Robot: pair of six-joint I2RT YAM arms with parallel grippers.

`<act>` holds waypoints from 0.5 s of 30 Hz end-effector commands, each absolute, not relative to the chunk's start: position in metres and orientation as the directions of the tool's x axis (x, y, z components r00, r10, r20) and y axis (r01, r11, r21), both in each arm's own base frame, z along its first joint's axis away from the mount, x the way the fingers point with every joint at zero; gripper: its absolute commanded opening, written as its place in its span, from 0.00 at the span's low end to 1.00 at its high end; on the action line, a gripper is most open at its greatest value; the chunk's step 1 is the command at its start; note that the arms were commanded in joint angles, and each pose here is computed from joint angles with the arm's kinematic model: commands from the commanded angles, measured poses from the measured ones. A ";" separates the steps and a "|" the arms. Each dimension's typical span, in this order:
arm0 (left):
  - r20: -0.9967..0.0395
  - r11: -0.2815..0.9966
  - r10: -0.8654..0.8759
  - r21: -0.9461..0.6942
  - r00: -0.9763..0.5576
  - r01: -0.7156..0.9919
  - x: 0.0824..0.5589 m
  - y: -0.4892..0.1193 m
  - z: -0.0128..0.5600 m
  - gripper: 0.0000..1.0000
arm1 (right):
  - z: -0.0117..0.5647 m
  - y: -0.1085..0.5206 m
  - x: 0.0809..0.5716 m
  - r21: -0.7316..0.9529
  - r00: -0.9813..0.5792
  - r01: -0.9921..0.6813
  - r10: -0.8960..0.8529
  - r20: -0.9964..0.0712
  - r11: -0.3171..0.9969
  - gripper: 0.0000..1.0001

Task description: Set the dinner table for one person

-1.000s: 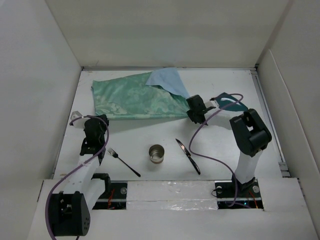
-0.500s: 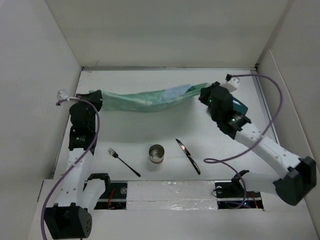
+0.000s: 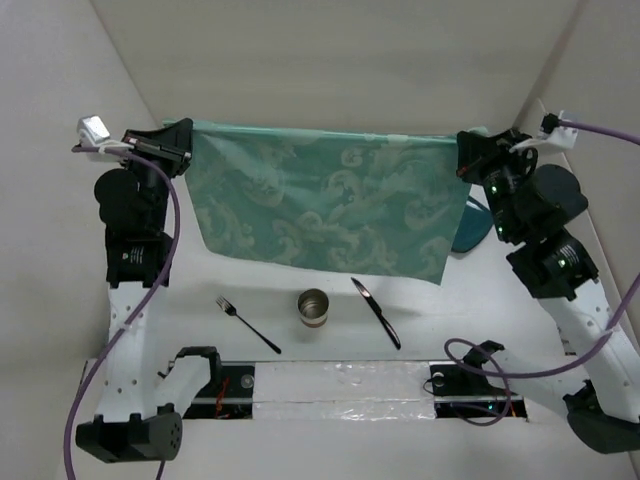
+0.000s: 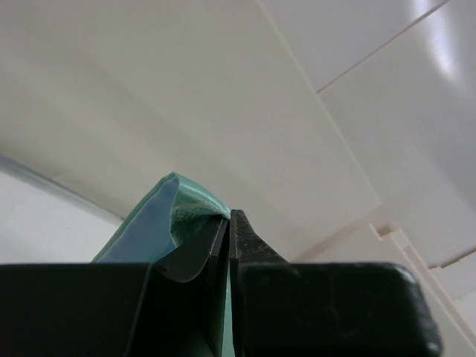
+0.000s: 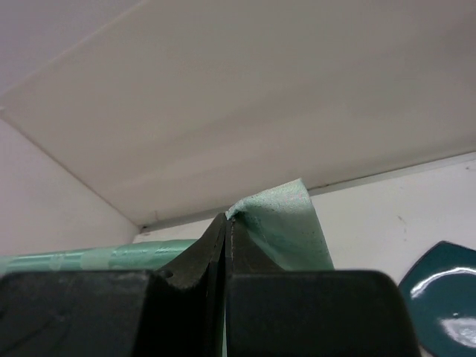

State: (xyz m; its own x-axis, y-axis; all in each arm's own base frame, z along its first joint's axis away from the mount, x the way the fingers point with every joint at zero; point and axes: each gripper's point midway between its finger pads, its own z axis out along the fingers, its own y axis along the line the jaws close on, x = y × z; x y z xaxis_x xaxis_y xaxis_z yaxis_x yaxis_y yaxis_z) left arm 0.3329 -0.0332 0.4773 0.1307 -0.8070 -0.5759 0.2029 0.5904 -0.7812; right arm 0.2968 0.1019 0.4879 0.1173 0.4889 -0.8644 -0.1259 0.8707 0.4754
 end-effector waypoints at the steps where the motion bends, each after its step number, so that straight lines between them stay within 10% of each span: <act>1: -0.616 0.625 -0.780 -0.773 0.107 0.110 0.364 -0.024 0.447 0.00 | 0.470 0.093 0.329 0.376 0.074 -0.064 0.380 -0.922 0.924 0.00; 15: -0.659 0.659 -0.745 -0.751 -0.098 0.040 0.486 -0.013 0.448 0.00 | 0.501 0.114 0.465 0.358 -0.008 -0.172 0.362 -0.932 0.918 0.00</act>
State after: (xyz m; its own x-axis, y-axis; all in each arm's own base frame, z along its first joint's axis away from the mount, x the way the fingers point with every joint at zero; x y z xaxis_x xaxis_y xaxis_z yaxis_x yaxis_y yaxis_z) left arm 0.5063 -0.0223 0.3669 -0.1911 -0.7772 -0.5995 -0.0980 0.6228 -0.7762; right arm 0.4812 0.1216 0.4264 -0.1437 0.3453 -0.9274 -0.0835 0.9296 0.3590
